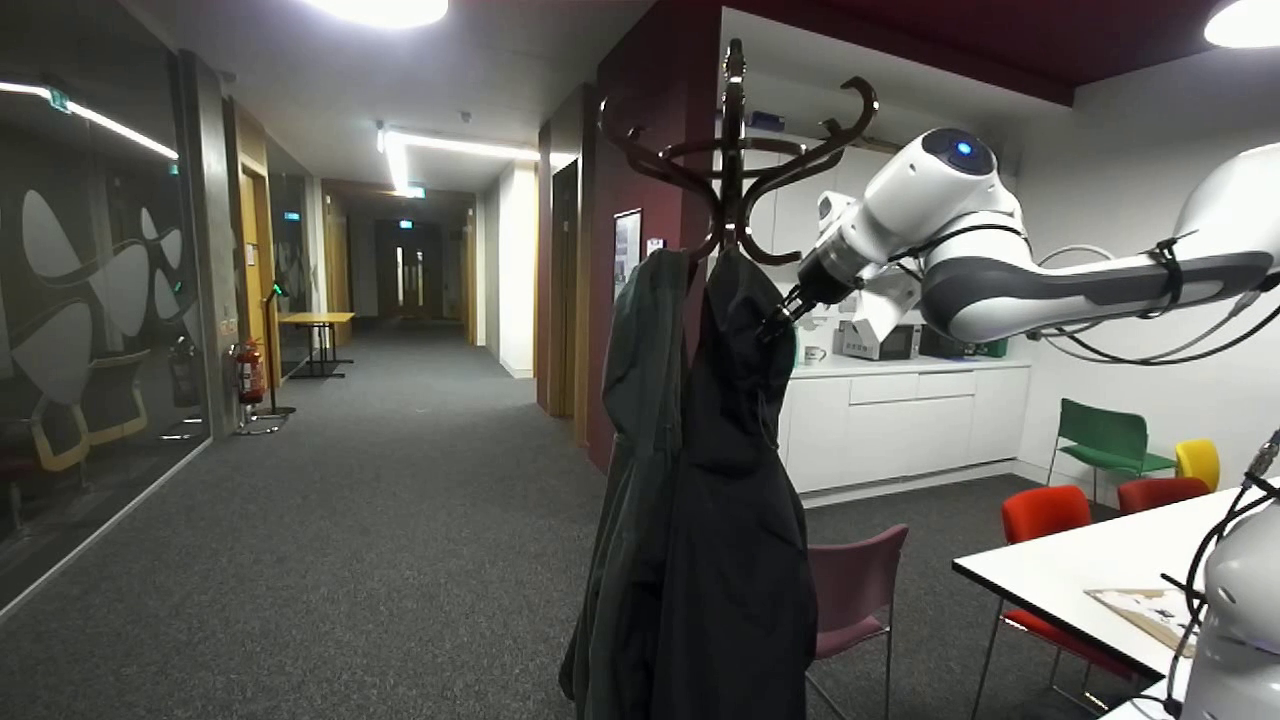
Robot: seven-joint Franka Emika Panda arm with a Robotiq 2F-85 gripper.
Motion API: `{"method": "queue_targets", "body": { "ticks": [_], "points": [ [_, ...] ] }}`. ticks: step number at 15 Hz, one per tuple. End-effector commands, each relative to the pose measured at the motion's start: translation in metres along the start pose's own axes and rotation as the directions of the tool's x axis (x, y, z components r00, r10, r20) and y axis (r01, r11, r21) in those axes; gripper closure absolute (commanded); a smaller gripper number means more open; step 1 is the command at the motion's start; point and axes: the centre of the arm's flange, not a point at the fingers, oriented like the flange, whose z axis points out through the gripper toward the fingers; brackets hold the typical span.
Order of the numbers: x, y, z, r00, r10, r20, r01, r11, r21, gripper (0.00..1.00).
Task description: Put one jersey on the backrest of the pink chair
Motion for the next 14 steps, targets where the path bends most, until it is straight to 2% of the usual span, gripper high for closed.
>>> {"method": "queue_targets", "body": {
  "ticks": [1, 6, 14],
  "points": [
    [-0.006, 0.004, -0.005, 1.000, 0.004, -0.027, -0.005, 1.000, -0.023, 0.64],
    [-0.004, 0.007, -0.020, 0.999, 0.008, -0.044, -0.009, 0.999, -0.030, 1.00],
    [-0.006, 0.010, -0.058, 0.995, 0.017, -0.097, -0.020, 0.999, -0.035, 1.00]
  ]
}}
